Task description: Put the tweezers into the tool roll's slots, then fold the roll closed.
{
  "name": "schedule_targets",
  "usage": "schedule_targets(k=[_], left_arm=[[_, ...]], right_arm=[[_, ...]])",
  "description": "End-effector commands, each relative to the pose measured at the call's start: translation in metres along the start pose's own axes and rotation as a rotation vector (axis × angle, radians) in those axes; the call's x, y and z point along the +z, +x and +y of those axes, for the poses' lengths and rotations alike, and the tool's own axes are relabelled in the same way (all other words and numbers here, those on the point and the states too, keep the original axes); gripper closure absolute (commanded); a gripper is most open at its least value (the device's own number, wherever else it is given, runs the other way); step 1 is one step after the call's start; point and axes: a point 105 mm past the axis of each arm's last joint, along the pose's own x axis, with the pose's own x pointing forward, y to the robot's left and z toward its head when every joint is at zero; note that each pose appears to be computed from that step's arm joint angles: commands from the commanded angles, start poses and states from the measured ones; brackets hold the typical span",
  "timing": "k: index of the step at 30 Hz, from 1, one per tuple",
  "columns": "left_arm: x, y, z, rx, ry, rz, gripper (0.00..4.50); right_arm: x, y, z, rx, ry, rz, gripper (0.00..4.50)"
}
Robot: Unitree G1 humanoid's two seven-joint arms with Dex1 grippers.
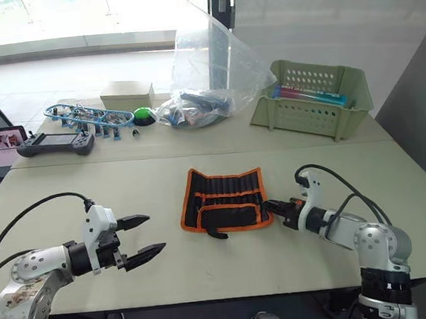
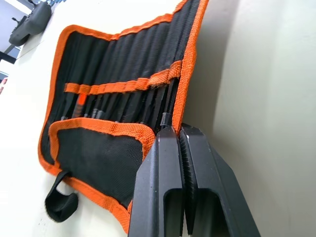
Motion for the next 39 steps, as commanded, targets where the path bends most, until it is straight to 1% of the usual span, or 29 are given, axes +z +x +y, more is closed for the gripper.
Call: schedule_targets(k=[1,4,9,14,18,25,27,34,39], left_arm=[[0.006,0.003,0.000,-0.002,0.025,-0.015,0.00],[0.007,0.004,0.000,-0.004,0.023,-0.016,0.00],[0.006,0.003,0.000,-0.006,0.023,-0.010,0.00],[0.006,0.004,-0.001,-0.008,0.024,-0.009,0.00],[0.006,0.004,0.000,-0.007,0.027,-0.007,0.00],[0.005,0.006,-0.001,-0.010,0.026,-0.005,0.00],[0.005,0.006,-0.001,-0.012,0.026,-0.005,0.00],[0.005,0.005,-0.001,-0.017,0.026,0.000,0.00],[0.007,0.008,-0.002,-0.027,0.031,-0.004,0.00]], right_arm=[[0.005,0.004,0.027,0.059,-0.052,-0.018,4.48],[0.003,0.013,0.042,0.071,-0.071,-0.022,4.48],[0.018,0.027,0.062,0.075,-0.095,-0.079,4.48],[0.028,0.032,0.069,0.065,-0.098,-0.108,4.48],[0.030,0.031,0.069,0.046,-0.135,-0.098,4.48],[0.026,0.041,0.088,0.054,-0.166,-0.093,4.48],[0.026,0.042,0.086,0.042,-0.161,-0.095,4.48],[0.023,0.027,0.049,-0.059,-0.149,-0.082,4.48],[0.011,0.018,0.025,-0.110,-0.131,-0.043,4.48]])
